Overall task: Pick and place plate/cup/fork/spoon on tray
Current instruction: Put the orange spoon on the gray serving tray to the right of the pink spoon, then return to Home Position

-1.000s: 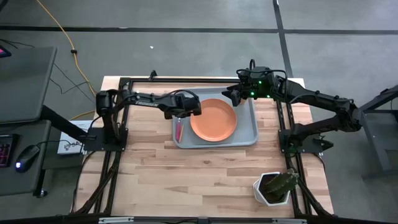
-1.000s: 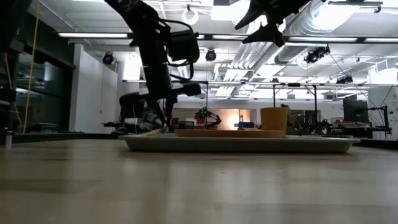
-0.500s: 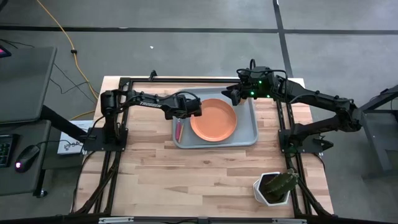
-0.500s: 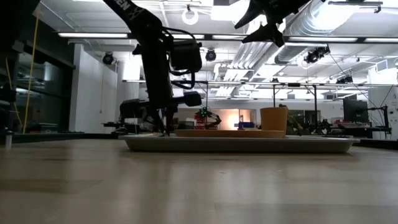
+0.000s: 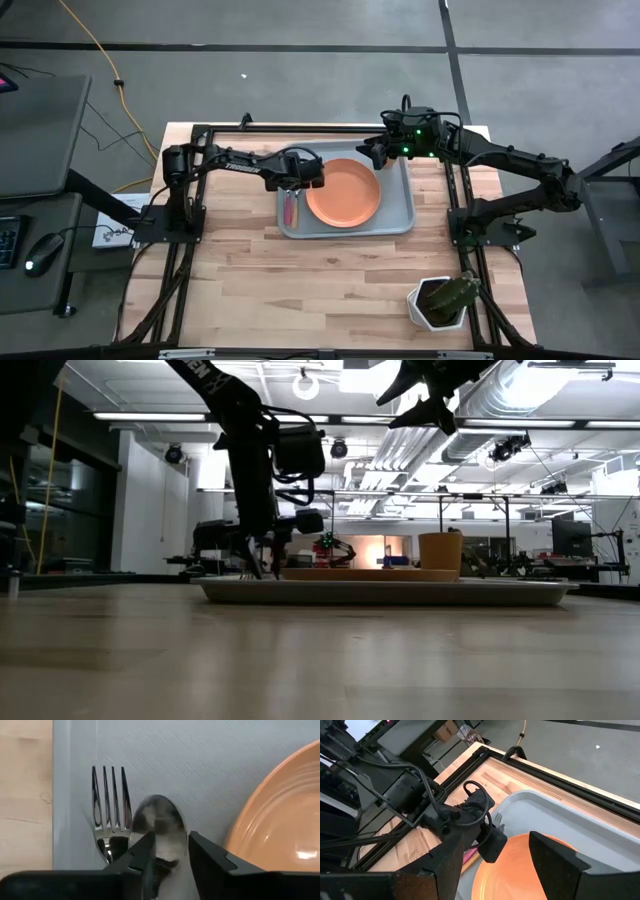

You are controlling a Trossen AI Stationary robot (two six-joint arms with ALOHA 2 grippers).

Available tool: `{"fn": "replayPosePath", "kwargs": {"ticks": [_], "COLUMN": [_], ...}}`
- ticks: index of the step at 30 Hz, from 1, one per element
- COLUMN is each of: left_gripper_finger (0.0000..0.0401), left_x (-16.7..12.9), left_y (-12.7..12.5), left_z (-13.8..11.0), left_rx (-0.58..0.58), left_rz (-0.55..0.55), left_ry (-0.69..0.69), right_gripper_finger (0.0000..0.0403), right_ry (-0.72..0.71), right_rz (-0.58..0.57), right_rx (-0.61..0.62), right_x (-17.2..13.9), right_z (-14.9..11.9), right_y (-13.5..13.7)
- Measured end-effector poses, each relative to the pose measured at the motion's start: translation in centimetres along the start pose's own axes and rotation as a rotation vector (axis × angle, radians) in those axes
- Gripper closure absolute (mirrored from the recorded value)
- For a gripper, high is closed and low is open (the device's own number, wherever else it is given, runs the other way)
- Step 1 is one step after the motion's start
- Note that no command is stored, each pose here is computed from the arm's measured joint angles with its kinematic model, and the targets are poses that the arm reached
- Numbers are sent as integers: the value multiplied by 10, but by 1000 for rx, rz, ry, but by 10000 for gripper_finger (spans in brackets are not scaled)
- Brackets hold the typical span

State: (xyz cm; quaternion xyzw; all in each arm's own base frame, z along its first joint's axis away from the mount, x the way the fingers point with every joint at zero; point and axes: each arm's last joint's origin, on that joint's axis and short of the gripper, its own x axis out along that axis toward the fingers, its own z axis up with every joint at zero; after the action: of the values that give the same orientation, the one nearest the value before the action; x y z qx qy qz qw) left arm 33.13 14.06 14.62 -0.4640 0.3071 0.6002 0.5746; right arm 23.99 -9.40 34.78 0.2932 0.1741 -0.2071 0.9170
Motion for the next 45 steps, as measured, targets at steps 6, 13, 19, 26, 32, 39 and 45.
{"fn": "replayPosePath", "kwargs": {"ticks": [6, 13, 19, 26, 32, 39, 45], "left_gripper_finger": [263, 244, 242, 242, 242, 242, 243], "left_x": [0, -2, -13, -34, -66, -144, -217], "left_y": [-1, -1, 2, 14, 22, 24, 44], "left_z": [0, 2, 15, 42, 78, 109, 106], "left_rx": [-4, 30, 60, 136, 284, 545, 624], "left_rz": [-9, -19, -27, 2, -106, -571, -858], "left_ry": [-3, -7, -48, -135, -234, -421, -597], "right_gripper_finger": [187, 187, 187, 187, 187, 187, 187], "right_ry": [0, 0, 0, 0, 0, 1, 2], "right_rz": [0, 0, 0, 0, 0, 0, -1], "right_rx": [0, 0, 2, 0, -2, -43, -54], "right_x": [0, 0, 0, 0, 0, 0, 0], "right_z": [0, 0, 0, 0, 0, 0, 0], "right_y": [0, 0, 0, 0, 0, 0, 0]}}
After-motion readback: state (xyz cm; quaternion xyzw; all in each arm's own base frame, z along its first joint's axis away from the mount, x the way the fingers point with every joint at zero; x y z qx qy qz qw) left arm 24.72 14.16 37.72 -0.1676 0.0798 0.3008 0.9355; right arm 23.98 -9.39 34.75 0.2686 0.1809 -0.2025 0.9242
